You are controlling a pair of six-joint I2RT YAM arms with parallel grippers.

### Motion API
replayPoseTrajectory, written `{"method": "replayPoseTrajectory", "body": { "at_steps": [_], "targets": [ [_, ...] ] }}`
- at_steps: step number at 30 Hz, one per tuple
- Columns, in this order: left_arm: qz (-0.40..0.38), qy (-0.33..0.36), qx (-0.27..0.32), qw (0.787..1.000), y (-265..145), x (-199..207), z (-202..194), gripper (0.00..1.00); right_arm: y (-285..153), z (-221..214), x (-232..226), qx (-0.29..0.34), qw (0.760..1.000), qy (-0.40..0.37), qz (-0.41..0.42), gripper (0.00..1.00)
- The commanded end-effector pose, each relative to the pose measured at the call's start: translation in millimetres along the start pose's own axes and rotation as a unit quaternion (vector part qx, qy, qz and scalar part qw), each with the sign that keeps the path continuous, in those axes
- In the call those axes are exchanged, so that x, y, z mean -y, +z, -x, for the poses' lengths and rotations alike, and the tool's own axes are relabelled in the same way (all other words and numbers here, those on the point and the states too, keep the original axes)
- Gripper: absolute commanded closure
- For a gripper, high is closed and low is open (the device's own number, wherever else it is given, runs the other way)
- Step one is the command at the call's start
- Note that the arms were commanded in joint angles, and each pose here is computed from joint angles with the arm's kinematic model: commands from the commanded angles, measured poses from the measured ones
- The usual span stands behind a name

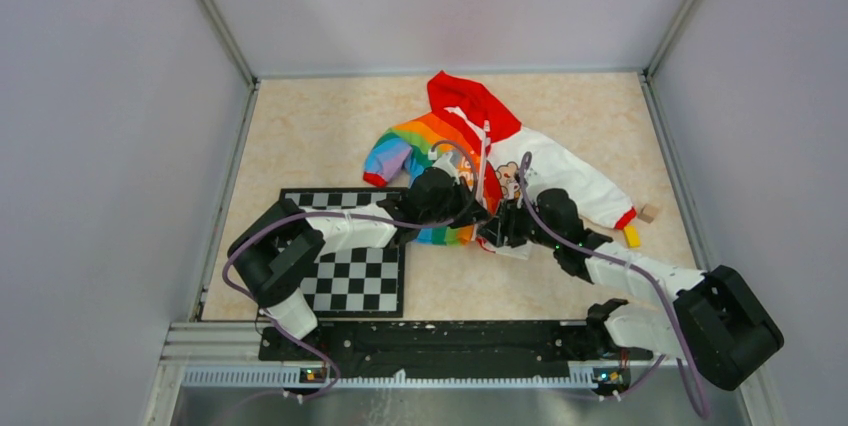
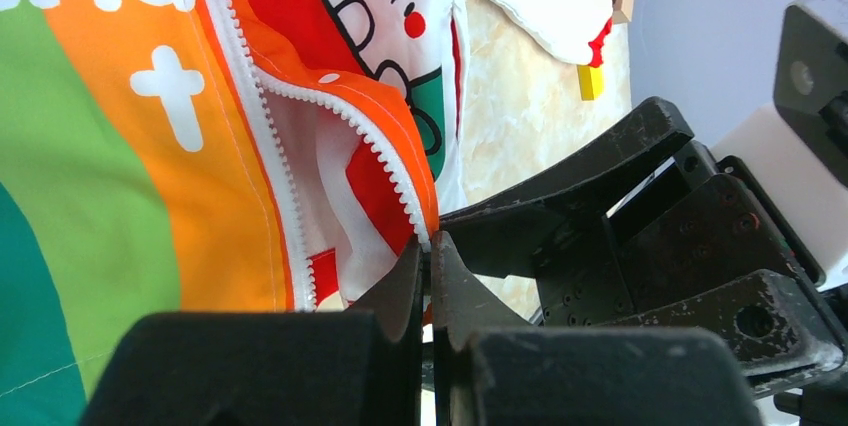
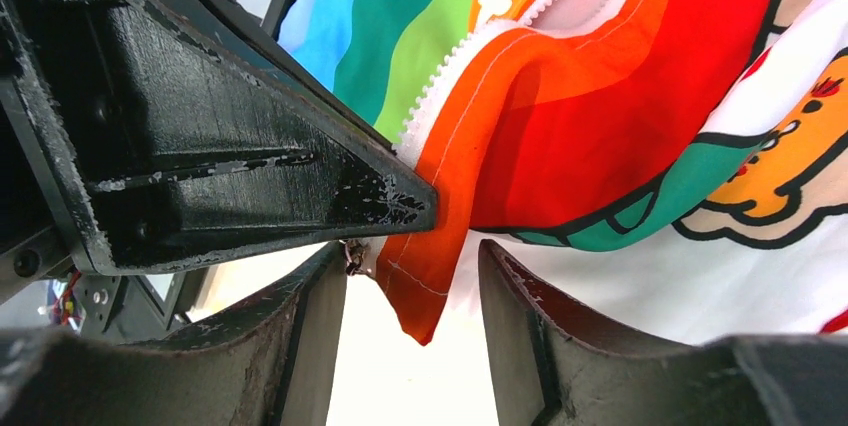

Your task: Zip up the jacket

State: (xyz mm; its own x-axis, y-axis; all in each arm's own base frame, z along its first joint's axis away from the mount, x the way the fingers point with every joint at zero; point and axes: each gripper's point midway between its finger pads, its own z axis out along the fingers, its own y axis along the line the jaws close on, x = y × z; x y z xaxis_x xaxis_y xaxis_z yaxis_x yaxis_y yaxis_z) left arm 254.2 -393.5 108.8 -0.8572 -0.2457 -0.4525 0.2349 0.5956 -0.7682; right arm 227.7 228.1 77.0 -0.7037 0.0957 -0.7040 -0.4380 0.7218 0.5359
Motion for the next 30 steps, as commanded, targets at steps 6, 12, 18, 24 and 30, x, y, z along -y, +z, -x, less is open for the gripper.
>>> {"method": "replayPoseTrajectory", "body": {
  "at_steps": [6, 12, 18, 24, 30],
  "targets": [
    [-0.013, 0.017, 0.007, 1.0, 1, 14, 9, 1.0, -1, 24, -4, 0.028, 0.999, -0.038, -0.013, 0.5],
    [-0.009, 0.02, 0.005, 1.0, 3, 13, 9, 1.0, -4, 25, -8, 0.028, 0.998, -0.048, -0.006, 0.51],
    [-0.004, 0.022, 0.002, 1.0, 2, 10, 7, 1.0, -8, 29, -9, 0.041, 0.997, -0.06, -0.004, 0.48],
    [-0.008, 0.024, 0.001, 1.0, 2, 13, 8, 1.0, -7, 34, -6, 0.049, 0.997, -0.061, -0.013, 0.49],
    [-0.01, 0.03, 0.005, 0.999, -1, 16, 10, 1.0, -4, 30, -4, 0.043, 0.997, -0.06, -0.015, 0.59]
  ]
}}
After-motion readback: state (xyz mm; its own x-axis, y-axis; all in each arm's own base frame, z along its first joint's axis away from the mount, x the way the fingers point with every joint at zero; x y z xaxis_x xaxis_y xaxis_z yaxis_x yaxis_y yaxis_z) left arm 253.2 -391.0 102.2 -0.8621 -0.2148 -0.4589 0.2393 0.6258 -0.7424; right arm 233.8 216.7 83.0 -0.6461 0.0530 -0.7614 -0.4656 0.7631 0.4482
